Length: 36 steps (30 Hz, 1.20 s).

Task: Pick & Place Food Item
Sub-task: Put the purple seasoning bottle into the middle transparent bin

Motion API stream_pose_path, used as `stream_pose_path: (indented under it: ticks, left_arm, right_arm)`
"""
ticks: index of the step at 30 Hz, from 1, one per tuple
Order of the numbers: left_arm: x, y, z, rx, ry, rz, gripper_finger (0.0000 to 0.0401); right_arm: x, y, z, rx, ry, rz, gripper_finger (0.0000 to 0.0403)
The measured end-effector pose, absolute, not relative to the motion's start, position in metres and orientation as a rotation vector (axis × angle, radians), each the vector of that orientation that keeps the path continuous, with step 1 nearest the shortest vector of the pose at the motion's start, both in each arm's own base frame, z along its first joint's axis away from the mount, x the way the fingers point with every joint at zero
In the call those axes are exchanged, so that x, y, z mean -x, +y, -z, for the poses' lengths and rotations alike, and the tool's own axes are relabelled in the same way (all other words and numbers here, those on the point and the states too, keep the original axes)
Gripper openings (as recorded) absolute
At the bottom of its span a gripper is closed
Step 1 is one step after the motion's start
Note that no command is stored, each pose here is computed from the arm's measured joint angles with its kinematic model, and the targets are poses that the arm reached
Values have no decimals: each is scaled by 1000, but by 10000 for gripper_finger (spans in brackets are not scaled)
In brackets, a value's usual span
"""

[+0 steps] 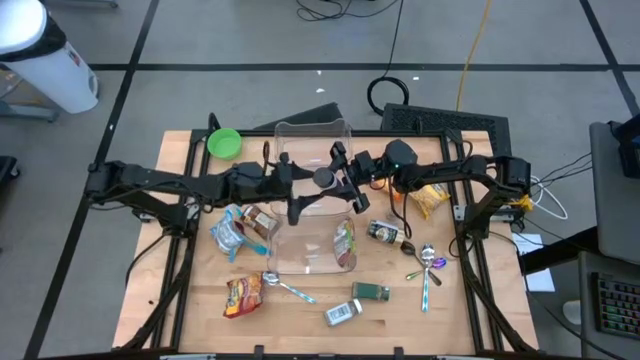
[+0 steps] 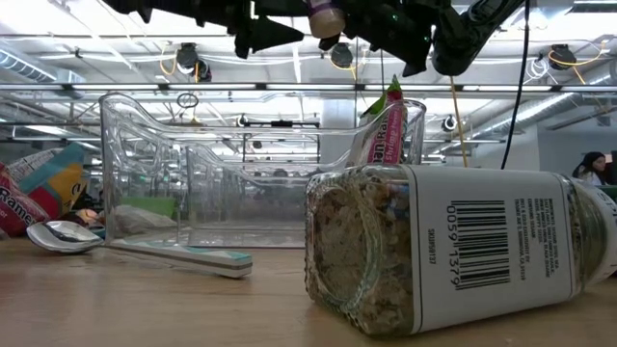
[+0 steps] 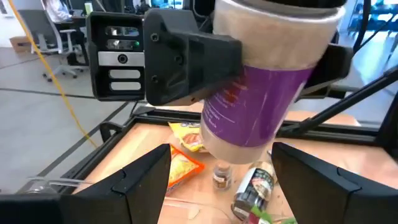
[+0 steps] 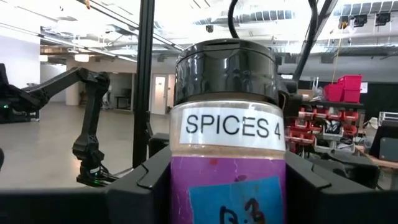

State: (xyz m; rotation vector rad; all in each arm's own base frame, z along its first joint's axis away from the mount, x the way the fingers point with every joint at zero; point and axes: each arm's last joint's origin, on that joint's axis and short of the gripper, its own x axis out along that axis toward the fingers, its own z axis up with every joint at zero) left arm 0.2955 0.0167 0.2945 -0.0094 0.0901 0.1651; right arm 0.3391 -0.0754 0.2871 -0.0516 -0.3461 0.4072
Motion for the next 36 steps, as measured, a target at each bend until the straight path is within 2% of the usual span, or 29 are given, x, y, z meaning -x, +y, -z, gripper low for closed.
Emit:
stream_pose_path:
  ticks: [9,36]
  left_arm:
    - [-307,23,-289,33,31,-75,285]
    - [-309,30,-288,3,15,-108,280]
  right_arm:
    - [-340,-72,-287,68,-350,-411,183]
    - [-340,-73,-286,64,-341,-406,185]
